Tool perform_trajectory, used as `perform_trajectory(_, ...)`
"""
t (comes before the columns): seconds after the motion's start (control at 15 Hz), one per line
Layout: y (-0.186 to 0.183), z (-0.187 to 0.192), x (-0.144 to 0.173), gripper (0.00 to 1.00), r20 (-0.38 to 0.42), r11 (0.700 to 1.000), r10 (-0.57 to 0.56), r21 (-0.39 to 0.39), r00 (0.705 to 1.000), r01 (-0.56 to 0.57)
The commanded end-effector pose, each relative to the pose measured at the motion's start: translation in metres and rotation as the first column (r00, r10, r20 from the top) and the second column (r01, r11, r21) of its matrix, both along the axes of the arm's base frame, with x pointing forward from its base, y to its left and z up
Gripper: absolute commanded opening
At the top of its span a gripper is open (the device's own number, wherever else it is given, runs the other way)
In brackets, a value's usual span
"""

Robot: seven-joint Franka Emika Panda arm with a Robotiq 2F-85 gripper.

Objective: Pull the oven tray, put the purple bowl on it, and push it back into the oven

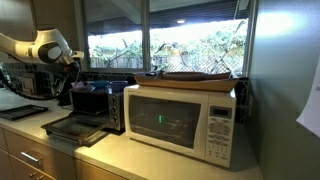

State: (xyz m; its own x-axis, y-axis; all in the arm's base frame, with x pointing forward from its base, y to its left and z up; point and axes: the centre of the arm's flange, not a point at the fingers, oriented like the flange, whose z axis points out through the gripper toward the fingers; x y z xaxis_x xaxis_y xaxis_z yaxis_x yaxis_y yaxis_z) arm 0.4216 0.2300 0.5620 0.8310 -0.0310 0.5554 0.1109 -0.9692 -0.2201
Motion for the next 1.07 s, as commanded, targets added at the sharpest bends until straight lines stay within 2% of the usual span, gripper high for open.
perform_trajectory(0.0, 0.0101, -0.0040, 0.0079, 0.78, 0.003, 1.000, -0.017, -0.001, 1.000, 0.017)
perform_trajectory(0.13, 0.0141, -0.0066, 0.0105, 0.92, 0.003, 1.000, -0.022, -0.001, 1.000, 0.022)
perform_trajectory(0.2, 0.0158, -0.0082, 0.0117, 0.95, 0.002, 1.000, -0.023, -0.005, 1.000, 0.023)
perform_trajectory(0.33, 0.0173, -0.0108, 0.0134, 0.83, -0.006, 1.000, -0.026, -0.009, 1.000, 0.026)
perform_trajectory(0.4, 0.0169, -0.0115, 0.0142, 0.63, -0.008, 1.000, -0.030, -0.009, 1.000, 0.030)
perform_trajectory(0.47, 0.0168, -0.0122, 0.0147, 0.60, -0.011, 0.999, -0.034, -0.009, 0.999, 0.034)
perform_trajectory(0.87, 0.0159, -0.0127, 0.0158, 0.11, -0.019, 0.999, -0.046, -0.009, 0.999, 0.046)
perform_trajectory(1.0, 0.0151, -0.0112, 0.0158, 0.01, -0.022, 0.999, -0.049, -0.010, 0.999, 0.049)
